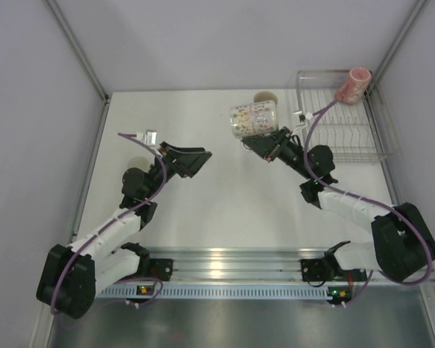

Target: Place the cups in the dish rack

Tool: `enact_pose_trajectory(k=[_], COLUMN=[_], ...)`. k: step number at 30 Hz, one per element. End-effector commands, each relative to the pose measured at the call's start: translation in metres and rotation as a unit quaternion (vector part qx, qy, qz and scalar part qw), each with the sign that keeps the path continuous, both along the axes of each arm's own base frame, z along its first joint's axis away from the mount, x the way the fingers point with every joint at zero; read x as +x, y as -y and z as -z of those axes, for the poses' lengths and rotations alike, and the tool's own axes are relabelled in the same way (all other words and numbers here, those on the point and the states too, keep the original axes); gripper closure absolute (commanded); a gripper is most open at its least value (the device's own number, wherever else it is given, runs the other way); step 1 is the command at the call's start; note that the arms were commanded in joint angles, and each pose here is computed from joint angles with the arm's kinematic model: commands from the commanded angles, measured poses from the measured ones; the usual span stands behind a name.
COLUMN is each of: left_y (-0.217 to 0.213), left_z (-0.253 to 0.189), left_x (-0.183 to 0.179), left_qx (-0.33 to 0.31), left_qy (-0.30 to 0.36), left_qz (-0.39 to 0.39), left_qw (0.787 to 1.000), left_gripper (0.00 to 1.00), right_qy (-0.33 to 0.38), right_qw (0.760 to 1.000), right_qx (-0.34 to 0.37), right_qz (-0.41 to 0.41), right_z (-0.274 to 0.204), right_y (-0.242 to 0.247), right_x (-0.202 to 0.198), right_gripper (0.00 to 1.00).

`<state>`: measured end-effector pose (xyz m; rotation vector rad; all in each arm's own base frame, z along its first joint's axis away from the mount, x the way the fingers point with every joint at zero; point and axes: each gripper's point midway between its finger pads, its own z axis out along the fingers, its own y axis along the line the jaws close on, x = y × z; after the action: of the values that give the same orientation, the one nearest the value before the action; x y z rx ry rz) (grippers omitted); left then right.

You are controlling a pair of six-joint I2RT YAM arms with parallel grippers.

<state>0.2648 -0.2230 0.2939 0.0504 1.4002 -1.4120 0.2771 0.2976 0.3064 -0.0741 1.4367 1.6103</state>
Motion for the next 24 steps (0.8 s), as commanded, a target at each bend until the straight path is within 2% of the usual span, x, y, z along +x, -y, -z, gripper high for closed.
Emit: enact_pose_trajectory(k=[1, 2, 3, 4, 5, 8, 10, 13, 14, 16, 21, 22, 24], left_y=[-0.004, -0.004, -0.004, -0.004, -0.003, -0.005, -0.007, -0.01, -0.01, -0.011, -0.013, -0.012, -0.013], left_z=[-0.023, -0.029, -0.026, -0.027, -0.031, -0.033, -0.036, -0.041, -0.041, -0.043, -0.036, -0.033, -0.032], left_x=[-0.001, -0.001, -0.001, -0.001, -0.003, -0.006, -0.009, -0.013, -0.015, -0.02, -0.031, -0.032, -0.034], left_qx=[0.014, 0.017, 0.027, 0.034, 0.039, 0.052, 0.06, 0.065, 0.069, 0.072, 0.067, 0.067, 0.066], left_qy=[0.042, 0.046, 0.034, 0.038, 0.043, 0.044, 0.05, 0.056, 0.056, 0.064, 0.055, 0.053, 0.052], left_qz=[-0.019, -0.021, -0.022, -0.022, -0.018, -0.02, -0.023, -0.029, -0.027, -0.026, -0.014, -0.013, -0.011], left_qw=[0.999, 0.999, 0.999, 0.998, 0.998, 0.997, 0.997, 0.996, 0.996, 0.995, 0.996, 0.996, 0.996], left_gripper=[0.2, 0.05, 0.02, 0.02, 0.02, 0.02, 0.02, 0.02, 0.02, 0.02, 0.02, 0.02, 0.02], right_qy=[0.137, 0.148, 0.165, 0.125, 0.142, 0.148, 0.125, 0.139, 0.118, 0.13, 0.11, 0.119, 0.099], right_qw=[0.987, 0.983, 0.97, 0.969, 0.964, 0.954, 0.948, 0.932, 0.931, 0.921, 0.885, 0.878, 0.872], right_qx=[-0.04, -0.071, -0.12, -0.16, -0.169, -0.193, -0.207, -0.222, -0.236, -0.25, -0.333, -0.342, -0.369], right_qz=[0.073, 0.087, 0.133, 0.141, 0.146, 0.175, 0.208, 0.251, 0.251, 0.268, 0.305, 0.311, 0.307], right_z=[-0.058, -0.065, -0.062, -0.042, -0.06, -0.072, -0.068, -0.091, -0.075, -0.089, -0.052, -0.059, -0.037], right_y=[0.044, 0.051, 0.072, 0.082, 0.091, 0.132, 0.163, 0.197, 0.203, 0.22, 0.269, 0.275, 0.291], right_x=[0.021, 0.031, 0.054, 0.069, 0.076, 0.105, 0.131, 0.164, 0.181, 0.197, 0.247, 0.252, 0.263], right_gripper=[1.0, 1.0, 1.0, 1.0, 1.0, 1.0, 1.0, 1.0, 1.0, 1.0, 1.0, 1.0, 1.0])
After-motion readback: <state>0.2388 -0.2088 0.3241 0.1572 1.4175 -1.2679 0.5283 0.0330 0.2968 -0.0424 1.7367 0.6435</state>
